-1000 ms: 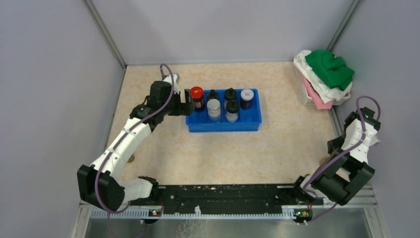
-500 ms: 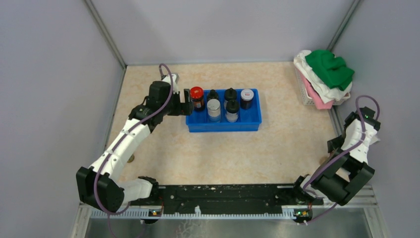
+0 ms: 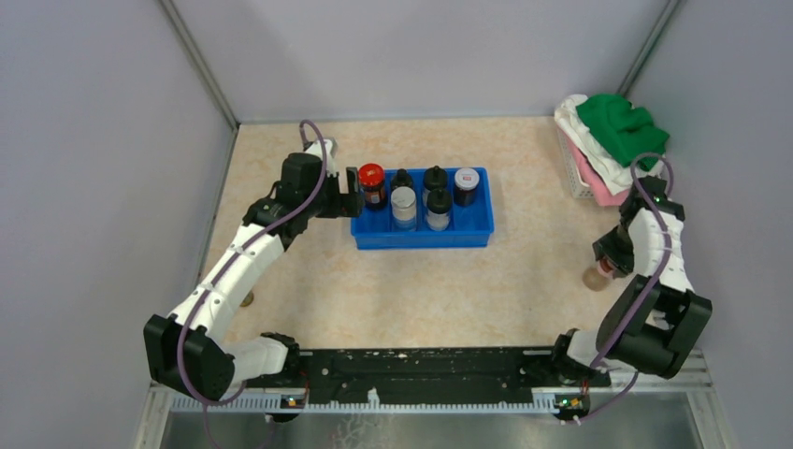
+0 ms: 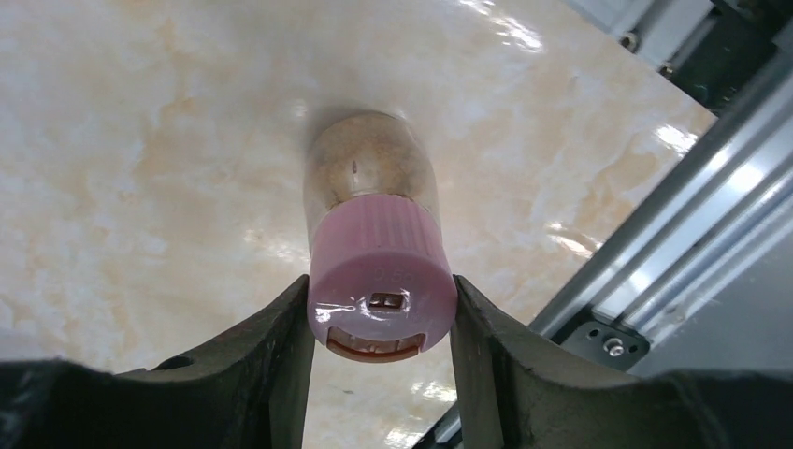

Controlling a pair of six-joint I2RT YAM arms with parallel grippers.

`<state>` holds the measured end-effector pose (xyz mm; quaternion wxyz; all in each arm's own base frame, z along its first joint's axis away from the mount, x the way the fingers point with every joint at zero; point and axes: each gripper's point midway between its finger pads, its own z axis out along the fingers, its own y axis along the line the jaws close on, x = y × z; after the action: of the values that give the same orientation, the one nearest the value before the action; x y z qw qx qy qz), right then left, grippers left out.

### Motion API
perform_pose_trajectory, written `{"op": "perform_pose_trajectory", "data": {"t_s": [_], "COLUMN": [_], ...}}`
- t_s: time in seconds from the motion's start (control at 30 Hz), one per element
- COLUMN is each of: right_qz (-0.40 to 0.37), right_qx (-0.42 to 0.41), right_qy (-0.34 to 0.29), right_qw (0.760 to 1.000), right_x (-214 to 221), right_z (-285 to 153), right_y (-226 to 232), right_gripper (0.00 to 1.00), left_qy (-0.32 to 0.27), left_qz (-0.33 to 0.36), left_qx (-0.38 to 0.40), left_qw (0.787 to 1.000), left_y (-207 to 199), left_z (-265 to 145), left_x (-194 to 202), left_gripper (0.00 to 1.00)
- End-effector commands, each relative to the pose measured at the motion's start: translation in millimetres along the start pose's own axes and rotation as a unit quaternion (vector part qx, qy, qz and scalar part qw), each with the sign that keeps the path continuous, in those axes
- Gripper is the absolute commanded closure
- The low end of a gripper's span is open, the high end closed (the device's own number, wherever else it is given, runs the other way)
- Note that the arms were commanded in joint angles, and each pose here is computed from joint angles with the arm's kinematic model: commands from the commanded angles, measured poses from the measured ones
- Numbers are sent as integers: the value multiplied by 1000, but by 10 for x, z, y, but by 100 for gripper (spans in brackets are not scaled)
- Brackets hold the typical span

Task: Organize the condiment bottles
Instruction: Pick up the bottle from the corner of the board.

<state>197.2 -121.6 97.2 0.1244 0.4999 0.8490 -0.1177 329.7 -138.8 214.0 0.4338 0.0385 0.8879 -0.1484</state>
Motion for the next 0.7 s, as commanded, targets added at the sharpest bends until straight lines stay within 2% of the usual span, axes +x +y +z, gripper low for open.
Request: {"op": "perform_pose_trajectory", "data": {"t_s": [0.0,0.33,0.67], "right_qz": [-17,-157,-241], "right_qx": [-83,-150,-202], "right_qy": [-26,-86,-127], "right_qw": [996,972,941], "right_x": [-158,5,404], "right_z": [-85,-301,-418], "right_y": [643,1654,1961], "right_gripper": [100,100,100], "left_qy": [-40,-34,-37], "left_qz": [9,12,1], "left_qx": [-14,-59,-100], "left_qw": [999,998,994], "left_y": [33,190,341], "left_z": [-77,-30,-74], "left_x": [-252,-251,-263], "left_gripper": [1,1,1]}}
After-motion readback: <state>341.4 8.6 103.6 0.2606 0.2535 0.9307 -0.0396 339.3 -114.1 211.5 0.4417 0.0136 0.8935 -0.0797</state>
